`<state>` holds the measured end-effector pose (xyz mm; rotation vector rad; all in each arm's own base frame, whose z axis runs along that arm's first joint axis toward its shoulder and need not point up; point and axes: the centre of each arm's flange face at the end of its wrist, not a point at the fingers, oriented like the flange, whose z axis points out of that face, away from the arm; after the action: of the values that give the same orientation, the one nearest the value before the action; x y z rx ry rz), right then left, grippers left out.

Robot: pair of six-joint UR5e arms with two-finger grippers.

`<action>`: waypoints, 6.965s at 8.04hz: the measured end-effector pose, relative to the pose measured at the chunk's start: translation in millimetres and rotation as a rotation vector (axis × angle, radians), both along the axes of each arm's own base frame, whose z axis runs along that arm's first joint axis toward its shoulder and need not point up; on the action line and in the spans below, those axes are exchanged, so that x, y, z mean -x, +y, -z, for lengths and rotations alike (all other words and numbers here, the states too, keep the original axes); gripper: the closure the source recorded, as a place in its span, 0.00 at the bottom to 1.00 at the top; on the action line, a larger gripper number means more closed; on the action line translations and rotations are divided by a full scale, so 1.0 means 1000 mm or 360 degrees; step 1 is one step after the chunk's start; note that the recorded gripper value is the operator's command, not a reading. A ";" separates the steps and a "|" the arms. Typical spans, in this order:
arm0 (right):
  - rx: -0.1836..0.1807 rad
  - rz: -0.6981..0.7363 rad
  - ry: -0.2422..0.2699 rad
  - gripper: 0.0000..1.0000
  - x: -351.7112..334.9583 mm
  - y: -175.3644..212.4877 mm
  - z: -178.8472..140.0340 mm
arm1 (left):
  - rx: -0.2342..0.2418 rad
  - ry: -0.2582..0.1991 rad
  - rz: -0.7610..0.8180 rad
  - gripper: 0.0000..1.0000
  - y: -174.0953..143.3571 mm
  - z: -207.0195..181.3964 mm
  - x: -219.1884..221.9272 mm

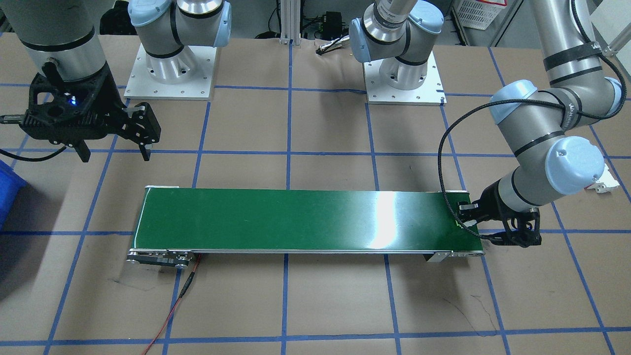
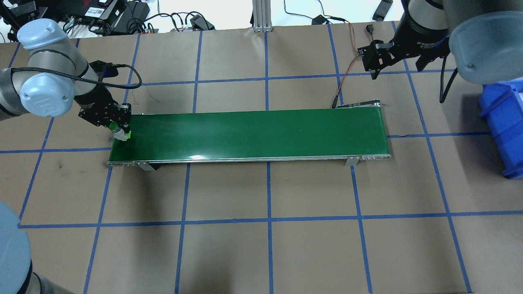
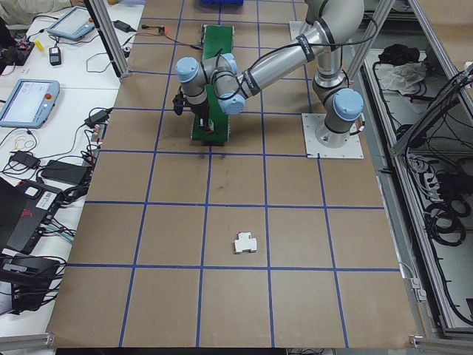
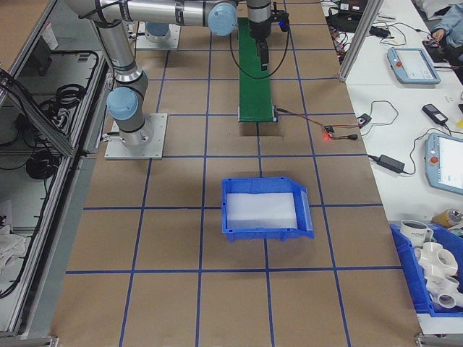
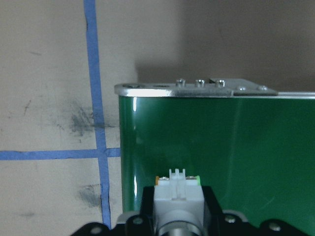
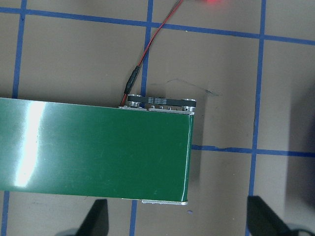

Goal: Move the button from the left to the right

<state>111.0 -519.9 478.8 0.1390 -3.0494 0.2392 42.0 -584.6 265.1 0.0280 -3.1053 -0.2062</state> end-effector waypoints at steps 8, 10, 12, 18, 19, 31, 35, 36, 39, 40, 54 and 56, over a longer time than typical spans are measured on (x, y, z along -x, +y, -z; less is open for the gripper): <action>0.0009 -0.0002 -0.0005 0.00 0.000 0.000 -0.001 | 0.0106 -0.0036 -0.0227 0.00 0.046 -0.114 0.130; 0.0026 -0.0011 -0.0053 0.00 -0.003 -0.001 -0.003 | 0.0189 -0.0041 -0.0271 0.00 0.034 -0.144 0.121; 0.0047 -0.0026 -0.0147 0.00 -0.010 -0.002 -0.008 | 0.0249 -0.0050 -0.0308 0.00 0.024 -0.172 0.101; 0.0016 -0.0018 -0.0484 0.00 -0.048 -0.038 0.035 | 0.0331 -0.0056 -0.0286 0.00 0.011 -0.192 0.077; -0.0021 -0.0040 -0.0506 0.00 -0.066 -0.044 0.052 | 0.0334 -0.0058 -0.0288 0.00 0.011 -0.193 0.076; -0.0310 0.0094 -0.0700 0.00 -0.167 -0.064 0.188 | 0.0450 -0.0066 -0.0386 0.00 0.023 -0.215 0.048; -0.0429 0.0131 -0.0434 0.57 -0.150 -0.052 0.223 | 0.0445 -0.0080 -0.0401 0.00 0.024 -0.217 0.044; -0.0445 0.0137 -0.0344 0.84 -0.144 -0.047 0.232 | 0.0443 -0.0079 -0.0404 0.00 0.024 -0.216 0.043; -0.0432 0.0099 -0.0238 1.00 -0.136 -0.043 0.233 | 0.0441 -0.0079 -0.0408 0.00 0.023 -0.215 0.041; -0.0422 0.0088 -0.0223 1.00 -0.134 -0.043 0.229 | 0.0442 -0.0080 -0.0409 0.00 0.023 -0.215 0.041; -0.0319 0.0091 0.0015 1.00 0.316 -0.032 0.051 | 0.0441 -0.0067 -0.0406 0.00 0.017 -0.210 0.041; -0.0337 0.0099 -0.0028 1.00 0.386 -0.008 0.063 | 0.0442 -0.0066 -0.0407 0.00 0.017 -0.210 0.041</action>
<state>-275.2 -528.3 415.4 0.0550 -3.0828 -0.0874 0.6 -567.8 475.5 0.4230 -3.0970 0.2338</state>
